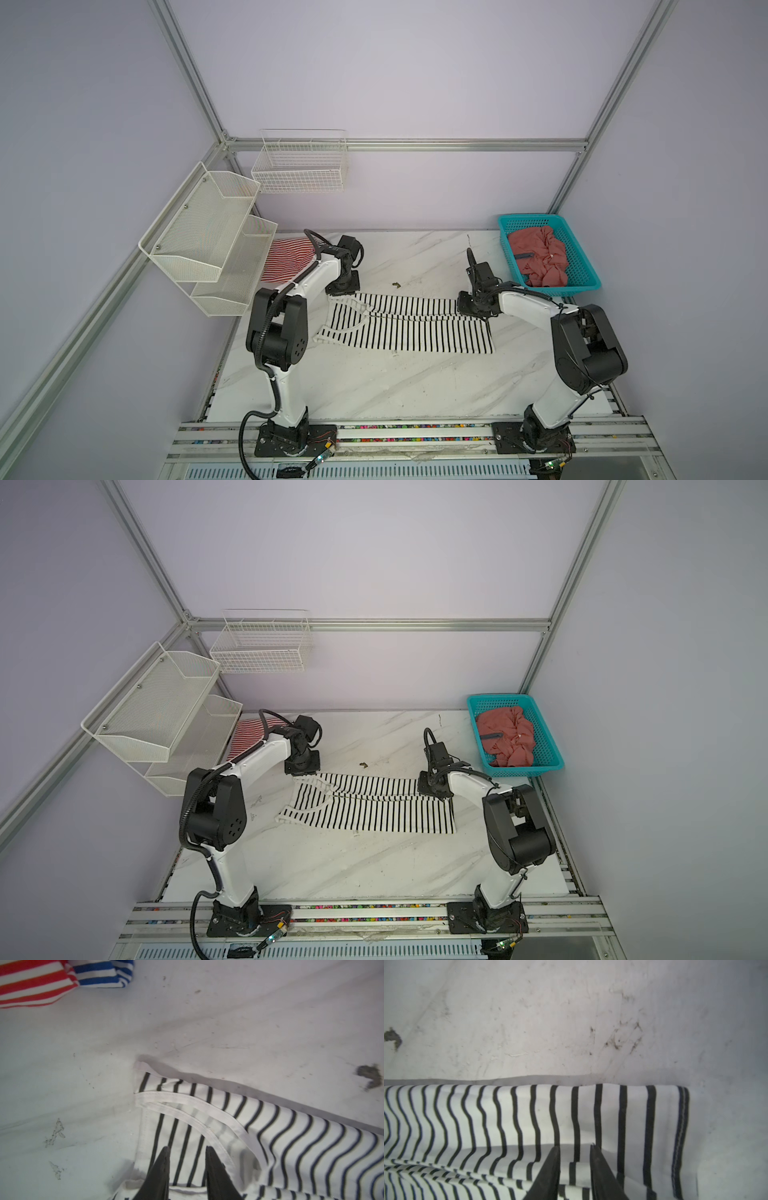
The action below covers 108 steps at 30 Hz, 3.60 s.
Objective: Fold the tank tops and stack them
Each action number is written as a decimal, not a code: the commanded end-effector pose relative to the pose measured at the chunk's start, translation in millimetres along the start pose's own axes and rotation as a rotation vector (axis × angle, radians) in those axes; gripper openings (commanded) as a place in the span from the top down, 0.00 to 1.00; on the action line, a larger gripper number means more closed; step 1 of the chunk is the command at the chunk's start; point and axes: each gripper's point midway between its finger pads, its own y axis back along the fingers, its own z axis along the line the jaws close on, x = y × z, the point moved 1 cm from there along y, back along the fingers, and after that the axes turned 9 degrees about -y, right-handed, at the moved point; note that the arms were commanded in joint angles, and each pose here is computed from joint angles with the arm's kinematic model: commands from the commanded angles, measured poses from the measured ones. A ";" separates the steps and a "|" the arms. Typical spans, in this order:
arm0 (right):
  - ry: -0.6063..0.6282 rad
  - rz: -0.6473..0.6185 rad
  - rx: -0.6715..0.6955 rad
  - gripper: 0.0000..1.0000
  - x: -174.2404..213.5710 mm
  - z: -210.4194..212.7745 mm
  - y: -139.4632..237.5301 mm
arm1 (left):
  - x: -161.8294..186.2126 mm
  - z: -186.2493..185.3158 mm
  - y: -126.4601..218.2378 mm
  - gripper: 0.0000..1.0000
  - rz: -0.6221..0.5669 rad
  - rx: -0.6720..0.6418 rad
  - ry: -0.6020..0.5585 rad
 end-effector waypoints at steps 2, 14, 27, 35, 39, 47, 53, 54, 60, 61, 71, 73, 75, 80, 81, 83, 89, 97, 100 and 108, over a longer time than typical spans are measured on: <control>0.062 0.007 -0.029 0.74 -7.3 10.7 10.2 | -19.1 -39.6 26.0 0.70 -0.078 0.107 -0.017; 0.095 0.114 0.008 0.91 17.0 -3.3 -27.0 | 12.0 -76.6 -17.0 0.71 0.048 0.112 -0.095; 0.100 0.192 0.204 0.84 44.3 -47.2 -26.7 | 17.9 -83.4 -56.2 0.72 0.115 0.074 -0.106; 0.106 0.218 0.207 0.84 68.2 -47.2 -11.8 | -10.1 -97.5 -73.1 0.72 0.097 0.077 -0.117; 0.097 0.241 0.199 0.84 86.4 -47.1 -2.6 | -32.6 -113.6 -80.7 0.72 0.084 0.104 -0.148; 0.063 0.332 0.173 0.81 146.9 -42.8 9.5 | -69.1 -157.3 -96.5 0.73 0.029 0.254 -0.206; 0.020 0.350 0.079 0.80 180.1 -11.0 31.2 | -82.7 -185.6 -104.5 0.73 -0.001 0.368 -0.202; 0.012 0.354 0.064 0.80 185.3 -7.6 33.2 | -85.0 -190.8 -104.0 0.73 -0.010 0.389 -0.201; -0.032 0.392 0.033 0.80 222.2 -0.2 36.5 | -100.7 -229.9 -92.3 0.72 -0.103 0.549 -0.215; -0.033 0.400 0.026 0.80 228.8 2.6 36.2 | -103.6 -236.1 -89.2 0.72 -0.121 0.572 -0.219; -0.020 0.441 0.009 0.80 273.8 25.4 30.5 | -118.1 -266.6 -75.8 0.72 -0.223 0.661 -0.228; -0.017 0.425 0.012 0.80 271.5 27.9 30.7 | -118.0 -264.8 -75.2 0.72 -0.223 0.654 -0.224; -0.012 0.398 0.006 0.80 266.0 33.2 32.6 | -118.8 -263.2 -71.2 0.72 -0.227 0.648 -0.220; 0.009 0.340 -0.073 0.74 248.8 61.3 43.6 | -131.5 -257.4 -34.6 0.68 -0.290 0.649 -0.202; 0.012 0.323 -0.087 0.74 243.8 67.4 47.0 | -135.3 -257.2 -23.6 0.67 -0.311 0.660 -0.200; 0.020 0.295 -0.106 0.73 235.5 76.2 53.9 | -144.6 -254.3 2.0 0.67 -0.358 0.678 -0.191; 0.059 0.232 -0.109 0.71 216.8 85.5 71.4 | -153.0 -231.4 77.0 0.67 -0.488 0.664 -0.177; 0.015 0.227 -0.050 0.65 218.1 55.5 85.3 | -60.0 -149.5 107.1 0.66 -0.399 0.473 -0.142; -0.004 0.245 -0.058 0.61 222.9 46.5 89.9 | 8.0 -122.3 95.3 0.64 -0.278 0.415 -0.120; 0.003 0.319 -0.026 0.52 240.7 27.4 86.4 | 157.1 -106.8 67.4 0.53 0.039 0.342 -0.186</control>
